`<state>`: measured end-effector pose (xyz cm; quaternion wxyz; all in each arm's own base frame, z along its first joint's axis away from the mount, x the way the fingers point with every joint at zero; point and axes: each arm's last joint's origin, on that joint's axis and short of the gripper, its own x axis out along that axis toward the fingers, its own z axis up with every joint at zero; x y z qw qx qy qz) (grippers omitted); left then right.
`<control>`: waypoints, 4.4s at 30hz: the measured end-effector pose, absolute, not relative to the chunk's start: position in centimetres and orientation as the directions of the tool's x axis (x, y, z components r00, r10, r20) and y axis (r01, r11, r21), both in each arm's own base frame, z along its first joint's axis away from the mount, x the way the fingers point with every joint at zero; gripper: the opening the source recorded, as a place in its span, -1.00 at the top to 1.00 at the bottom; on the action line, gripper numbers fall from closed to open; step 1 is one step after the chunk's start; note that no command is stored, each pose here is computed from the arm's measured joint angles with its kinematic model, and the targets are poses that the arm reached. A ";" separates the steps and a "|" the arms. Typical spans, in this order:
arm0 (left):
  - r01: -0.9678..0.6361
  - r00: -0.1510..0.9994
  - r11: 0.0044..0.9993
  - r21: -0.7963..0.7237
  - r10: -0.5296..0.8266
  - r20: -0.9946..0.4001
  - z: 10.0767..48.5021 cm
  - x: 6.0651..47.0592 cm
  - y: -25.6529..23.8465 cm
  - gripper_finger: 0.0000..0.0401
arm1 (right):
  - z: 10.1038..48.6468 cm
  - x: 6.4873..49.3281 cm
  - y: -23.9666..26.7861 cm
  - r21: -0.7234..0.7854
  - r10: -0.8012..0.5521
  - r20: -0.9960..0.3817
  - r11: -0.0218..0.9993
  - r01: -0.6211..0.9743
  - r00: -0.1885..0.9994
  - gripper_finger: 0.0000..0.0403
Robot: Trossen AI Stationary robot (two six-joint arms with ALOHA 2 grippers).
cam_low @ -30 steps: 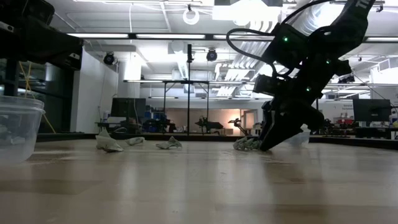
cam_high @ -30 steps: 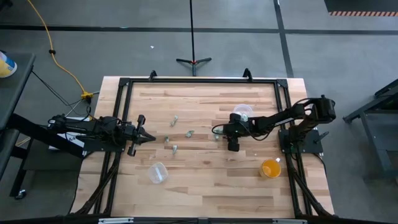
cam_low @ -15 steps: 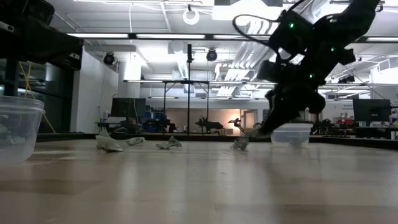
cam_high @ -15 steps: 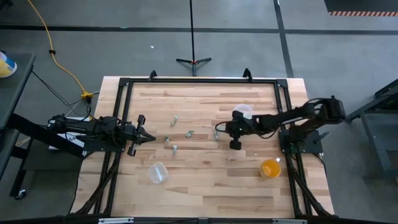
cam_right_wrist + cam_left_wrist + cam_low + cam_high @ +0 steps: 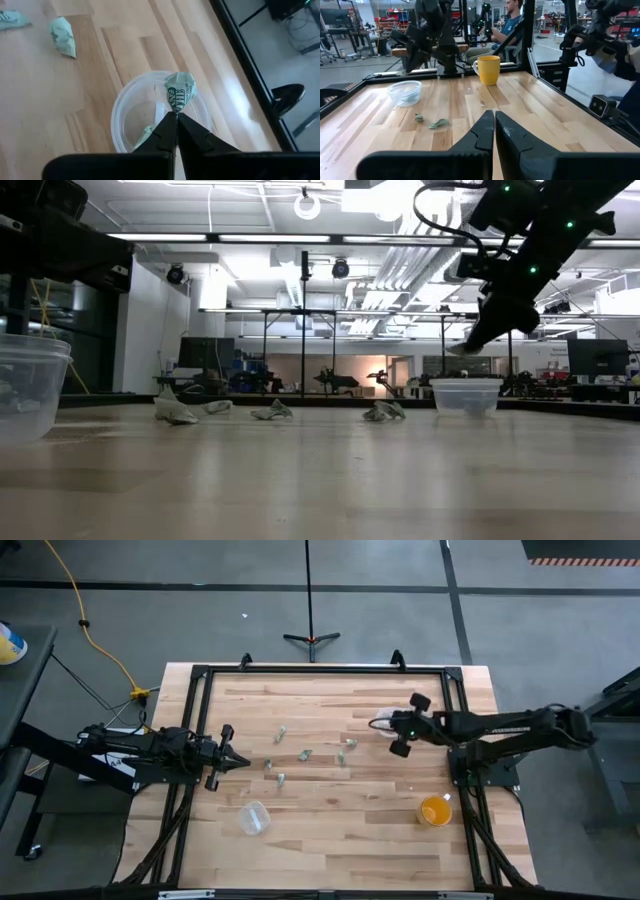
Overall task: Pick and place Stevia / Truvia into bins
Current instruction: Put the stevia packet into the round transparent container
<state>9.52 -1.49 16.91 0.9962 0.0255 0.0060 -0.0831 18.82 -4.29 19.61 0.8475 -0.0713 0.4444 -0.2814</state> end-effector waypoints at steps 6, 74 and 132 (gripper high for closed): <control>0.166 0.986 0.985 0.050 -0.165 -0.016 16.9 9.5 -1.5 0.73 | 19.5 18.4 -5.8 -0.314 -0.500 -0.746 0.846 0.431 0.440 0.94; 0.166 0.986 0.985 0.050 -0.165 -0.016 16.9 9.5 -1.5 0.73 | 11.3 27.4 -5.7 -0.123 -0.136 -0.688 0.990 0.070 0.713 0.20; 0.166 0.986 0.985 0.050 -0.165 -0.016 16.9 9.5 -1.5 0.73 | 19.0 20.3 -7.7 -0.151 -0.331 -0.727 0.932 0.330 0.601 0.35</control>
